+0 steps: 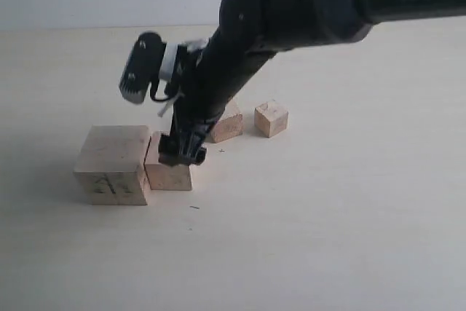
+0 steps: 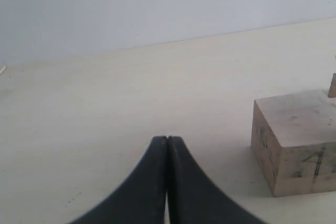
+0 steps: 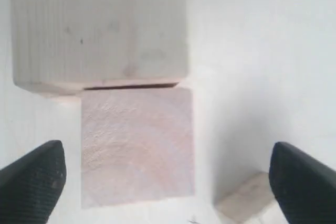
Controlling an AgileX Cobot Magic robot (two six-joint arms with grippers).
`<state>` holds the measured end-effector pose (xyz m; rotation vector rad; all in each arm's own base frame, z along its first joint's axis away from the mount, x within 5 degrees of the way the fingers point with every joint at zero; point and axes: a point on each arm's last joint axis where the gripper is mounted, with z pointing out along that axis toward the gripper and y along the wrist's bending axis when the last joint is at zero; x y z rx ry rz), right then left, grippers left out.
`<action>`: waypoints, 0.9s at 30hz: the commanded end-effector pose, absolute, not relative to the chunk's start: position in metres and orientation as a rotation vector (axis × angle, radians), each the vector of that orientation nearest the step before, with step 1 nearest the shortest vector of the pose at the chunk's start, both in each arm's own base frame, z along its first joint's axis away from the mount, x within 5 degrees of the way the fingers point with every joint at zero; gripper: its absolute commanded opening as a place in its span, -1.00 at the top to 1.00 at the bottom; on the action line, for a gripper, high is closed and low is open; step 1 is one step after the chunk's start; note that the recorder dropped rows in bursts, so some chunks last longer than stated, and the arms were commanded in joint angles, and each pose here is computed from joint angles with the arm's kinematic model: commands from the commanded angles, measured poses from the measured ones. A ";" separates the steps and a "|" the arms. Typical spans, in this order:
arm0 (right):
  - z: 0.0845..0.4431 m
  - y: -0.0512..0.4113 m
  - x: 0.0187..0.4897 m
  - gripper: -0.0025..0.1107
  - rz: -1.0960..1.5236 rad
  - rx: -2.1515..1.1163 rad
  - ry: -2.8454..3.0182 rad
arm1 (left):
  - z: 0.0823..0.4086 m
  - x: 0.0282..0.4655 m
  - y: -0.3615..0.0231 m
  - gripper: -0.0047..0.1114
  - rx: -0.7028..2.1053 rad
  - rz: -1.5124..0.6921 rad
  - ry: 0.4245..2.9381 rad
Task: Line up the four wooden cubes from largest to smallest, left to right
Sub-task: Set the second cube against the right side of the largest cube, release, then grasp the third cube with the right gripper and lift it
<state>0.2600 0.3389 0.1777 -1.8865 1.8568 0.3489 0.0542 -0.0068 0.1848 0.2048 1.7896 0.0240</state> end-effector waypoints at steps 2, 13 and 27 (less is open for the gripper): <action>0.254 0.313 0.262 -0.86 0.223 -1.673 1.842 | 0.186 0.054 -0.007 0.92 0.202 0.026 1.778; 0.248 0.271 0.315 -0.86 0.309 -0.991 2.259 | 0.186 0.054 -0.007 0.92 0.202 0.026 1.778; 0.147 0.291 0.332 -0.86 0.358 -0.910 2.459 | 0.186 0.054 -0.007 0.92 0.202 0.026 1.778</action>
